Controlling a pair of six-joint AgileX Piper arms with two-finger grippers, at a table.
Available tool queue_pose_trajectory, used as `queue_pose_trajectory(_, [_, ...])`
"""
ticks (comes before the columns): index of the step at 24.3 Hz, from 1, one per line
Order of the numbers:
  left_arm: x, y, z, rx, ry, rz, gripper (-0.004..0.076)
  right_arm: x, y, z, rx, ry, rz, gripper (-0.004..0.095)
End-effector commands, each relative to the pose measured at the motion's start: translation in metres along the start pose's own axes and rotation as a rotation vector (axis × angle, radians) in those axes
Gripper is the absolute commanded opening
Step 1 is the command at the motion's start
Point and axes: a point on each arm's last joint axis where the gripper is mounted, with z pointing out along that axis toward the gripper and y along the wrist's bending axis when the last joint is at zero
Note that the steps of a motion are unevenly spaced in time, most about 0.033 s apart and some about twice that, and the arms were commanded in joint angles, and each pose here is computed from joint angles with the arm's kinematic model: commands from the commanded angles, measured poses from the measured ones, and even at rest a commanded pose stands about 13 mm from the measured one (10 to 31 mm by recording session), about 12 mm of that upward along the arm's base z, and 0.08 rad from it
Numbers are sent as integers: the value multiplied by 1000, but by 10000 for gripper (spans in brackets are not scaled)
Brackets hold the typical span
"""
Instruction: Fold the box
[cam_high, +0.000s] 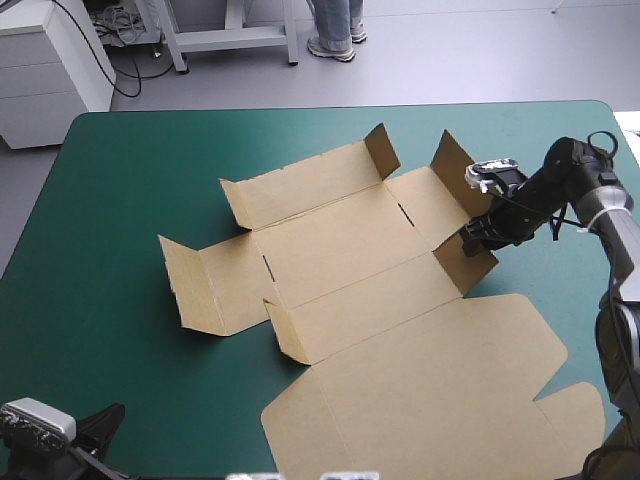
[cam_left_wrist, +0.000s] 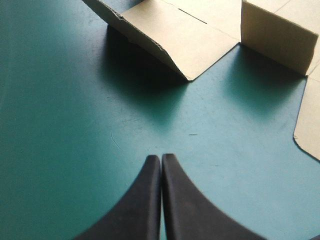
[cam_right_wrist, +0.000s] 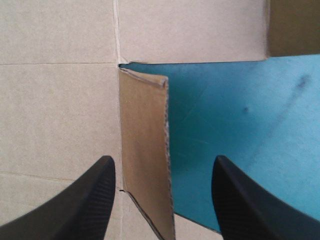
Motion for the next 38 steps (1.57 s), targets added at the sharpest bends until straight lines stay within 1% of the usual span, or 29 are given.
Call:
queue_pose_trajectory(1, [-9, 0, -6, 14, -89, -6, -8, -11, 19, -8, 2, -44, -99, 521])
queue_pose_trajectory(4, [-9, 0, -6, 14, -89, -6, -8, -18, 27, 4, 25, -27, -136, 514])
queue_pose_trajectory(6, [-9, 0, -6, 14, -89, -6, -8, -22, 30, 8, 37, -12, -137, 513])
queue_pose_trajectory(9, [-9, -1, -6, 20, -89, 5, -8, -30, 28, 15, 50, 33, -107, 510])
queue_pose_trajectory(11, [-9, -1, -6, 20, -89, 5, -8, -30, 27, 17, 34, 86, -94, 510])
queue_pose_trajectory(12, [-9, -1, -6, 20, -89, 5, -9, -30, 25, 16, 61, 94, -57, 510])
queue_pose_trajectory(15, [-9, -1, -6, 20, -89, 5, -8, -29, 23, 16, 84, 101, -17, 500])
queue_pose_trajectory(17, [-9, -1, -6, 20, -89, 5, -8, -29, 23, 16, 81, 99, -11, 439])
queue_pose_trajectory(19, [-9, 0, -6, 14, -90, 8, -8, -30, 26, 16, 48, 85, 11, 357])
queue_pose_trajectory(23, [-9, 0, -6, 10, -90, 10, -8, -31, 29, 16, 21, 74, 25, 320])
queue_pose_trajectory(26, [-9, 0, -6, 8, -90, 11, -8, -31, 28, 17, 25, 79, 75, 284])
queue_pose_trajectory(34, [-9, 0, -6, 8, -90, 11, -8, -24, 28, 25, 12, 111, 78, 277])
queue_pose_trajectory(36, [-9, 0, -6, 8, -90, 11, -8, -24, 29, 26, 5, 110, 81, 240])
queue_pose_trajectory(38, [-9, 0, -6, 8, -90, 11, -8, -24, 29, 26, 3, 109, 82, 167])
